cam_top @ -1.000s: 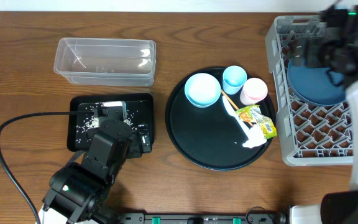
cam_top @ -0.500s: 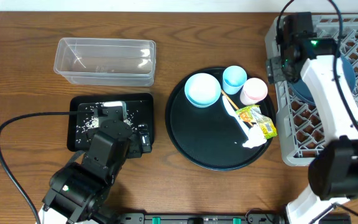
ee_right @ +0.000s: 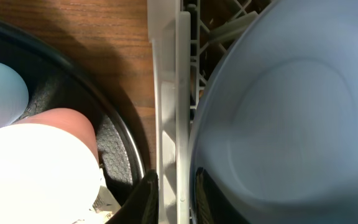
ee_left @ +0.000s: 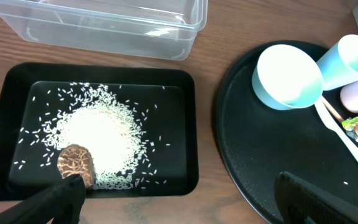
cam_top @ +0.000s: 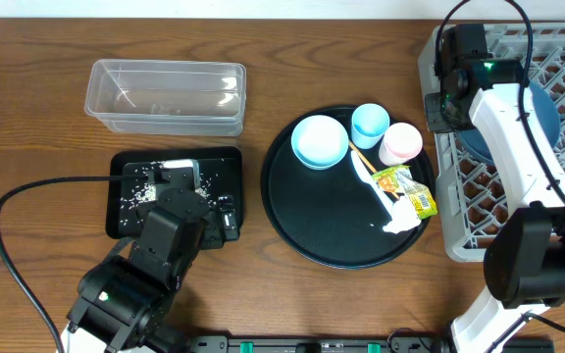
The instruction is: Sort waste into correct bins and load items into the dishwasher rack
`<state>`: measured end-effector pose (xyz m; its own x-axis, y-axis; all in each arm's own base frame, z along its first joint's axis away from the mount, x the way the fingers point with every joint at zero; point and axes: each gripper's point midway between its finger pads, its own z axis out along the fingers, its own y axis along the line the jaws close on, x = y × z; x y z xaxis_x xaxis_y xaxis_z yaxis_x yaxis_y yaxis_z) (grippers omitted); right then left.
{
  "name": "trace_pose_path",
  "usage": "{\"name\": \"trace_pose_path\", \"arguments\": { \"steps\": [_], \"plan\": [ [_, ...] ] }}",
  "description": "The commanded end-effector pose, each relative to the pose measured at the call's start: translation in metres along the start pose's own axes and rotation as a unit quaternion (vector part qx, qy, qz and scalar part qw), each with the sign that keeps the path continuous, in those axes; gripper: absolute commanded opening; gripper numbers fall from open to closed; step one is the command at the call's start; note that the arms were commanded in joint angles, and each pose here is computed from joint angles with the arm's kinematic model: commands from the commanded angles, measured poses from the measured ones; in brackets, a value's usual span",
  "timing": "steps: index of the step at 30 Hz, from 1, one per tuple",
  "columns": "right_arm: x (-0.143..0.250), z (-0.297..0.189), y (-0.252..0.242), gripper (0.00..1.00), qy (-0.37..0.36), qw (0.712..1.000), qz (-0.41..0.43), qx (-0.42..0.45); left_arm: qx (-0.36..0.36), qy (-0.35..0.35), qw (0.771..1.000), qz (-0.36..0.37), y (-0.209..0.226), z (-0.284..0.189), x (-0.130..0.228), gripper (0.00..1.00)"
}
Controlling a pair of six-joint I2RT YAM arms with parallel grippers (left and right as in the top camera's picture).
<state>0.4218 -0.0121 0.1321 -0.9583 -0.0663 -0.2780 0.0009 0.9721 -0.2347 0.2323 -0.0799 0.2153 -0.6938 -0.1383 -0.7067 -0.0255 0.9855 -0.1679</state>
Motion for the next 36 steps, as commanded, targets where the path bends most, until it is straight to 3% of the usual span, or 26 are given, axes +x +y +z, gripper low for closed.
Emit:
{"name": "trace_pose_path", "arguments": {
  "steps": [1,7,16,21,28,36],
  "plan": [
    [0.001,0.000,-0.008,0.17,0.003,1.000,0.023,0.002,-0.005,-0.010,1.000,0.000,0.002,-0.003,-0.006,0.98],
    [0.004,0.003,-0.020,0.17,0.009,0.999,0.035,0.006,-0.005,-0.010,1.000,0.000,0.002,-0.003,-0.006,0.98],
    [0.006,0.006,-0.026,0.01,0.013,0.998,0.052,-0.014,-0.005,-0.010,1.000,0.000,0.002,-0.003,-0.006,0.98],
    [0.002,0.004,-0.018,0.01,0.006,0.998,0.054,-0.039,-0.005,-0.010,1.000,0.000,0.002,-0.003,-0.006,0.98],
    [-0.024,-0.037,-0.014,0.01,-0.057,0.987,0.079,-0.126,-0.005,-0.010,1.000,0.000,0.002,-0.003,-0.006,0.98],
    [-0.052,-0.101,-0.042,0.01,-0.157,0.939,0.111,-0.284,-0.005,-0.010,1.000,0.000,0.002,-0.003,-0.006,0.98]
  ]
}}
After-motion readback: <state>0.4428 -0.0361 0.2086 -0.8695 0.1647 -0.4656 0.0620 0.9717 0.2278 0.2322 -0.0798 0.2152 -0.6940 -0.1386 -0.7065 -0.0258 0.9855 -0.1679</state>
